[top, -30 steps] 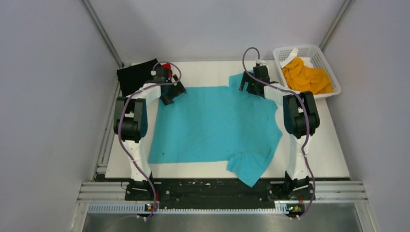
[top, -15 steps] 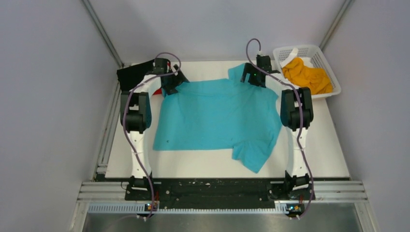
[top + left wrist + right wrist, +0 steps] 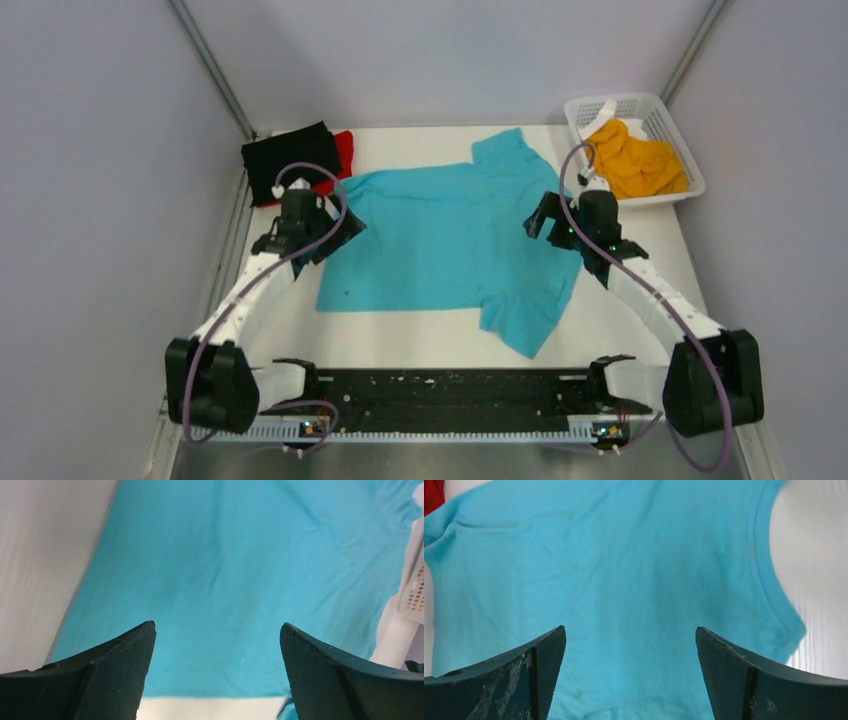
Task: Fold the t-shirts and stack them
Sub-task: Flatten out the tshirt, then grab the side of the flattened tshirt closest away from the robot with both arms
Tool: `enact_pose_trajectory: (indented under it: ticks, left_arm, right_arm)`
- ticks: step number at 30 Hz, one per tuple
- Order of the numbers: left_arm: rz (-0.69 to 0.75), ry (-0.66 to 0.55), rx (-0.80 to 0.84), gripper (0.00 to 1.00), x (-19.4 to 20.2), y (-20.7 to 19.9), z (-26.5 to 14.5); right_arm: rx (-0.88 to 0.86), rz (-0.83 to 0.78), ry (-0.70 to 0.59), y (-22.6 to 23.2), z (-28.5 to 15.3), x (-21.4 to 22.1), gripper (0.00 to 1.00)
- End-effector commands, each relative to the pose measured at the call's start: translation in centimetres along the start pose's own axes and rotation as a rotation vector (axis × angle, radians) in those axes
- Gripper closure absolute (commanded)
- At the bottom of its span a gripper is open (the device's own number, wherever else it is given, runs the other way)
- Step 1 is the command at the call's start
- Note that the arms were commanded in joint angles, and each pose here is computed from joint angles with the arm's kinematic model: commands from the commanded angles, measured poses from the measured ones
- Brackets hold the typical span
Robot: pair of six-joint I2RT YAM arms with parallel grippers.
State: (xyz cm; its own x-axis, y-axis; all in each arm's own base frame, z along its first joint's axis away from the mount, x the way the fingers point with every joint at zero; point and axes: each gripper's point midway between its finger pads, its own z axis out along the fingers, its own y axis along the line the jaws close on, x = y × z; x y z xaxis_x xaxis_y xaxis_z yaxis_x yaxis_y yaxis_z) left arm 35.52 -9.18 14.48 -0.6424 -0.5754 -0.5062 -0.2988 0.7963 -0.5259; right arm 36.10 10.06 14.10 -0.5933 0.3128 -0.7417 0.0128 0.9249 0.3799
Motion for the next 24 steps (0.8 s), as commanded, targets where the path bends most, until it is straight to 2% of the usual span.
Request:
enact_pose_trajectory:
  ticks: [1,8,15,19,24]
  left_arm:
    - [-0.102,-0.055,-0.175,0.02,4.6,7.2,-2.8]
    - [-0.243,-0.119,-0.28,0.01,10.0,13.8,-5.2]
    - [-0.32,-0.188,-0.349,0.05,11.8,17.1,-5.9]
    - [-0.336,-0.212,-0.322,0.15,11.7,17.2,-4.6]
    - [-0.37,-0.217,-0.347,0.34,11.2,17.2,-3.4]
  right_arm:
    - [-0.031,0.089,-0.028,-0.7,-3.2,3.4,0.01]
    - [-0.031,0.092,-0.098,-1.8,-6.2,4.8,0.01]
    - [-0.053,0.09,-0.107,-1.6,-6.7,4.9,0.01]
    - [-0.047,0.087,-0.106,-1.7,-6.6,5.1,0.01]
    - [-0.03,0.087,-0.108,-2.0,-6.6,5.0,0.01]
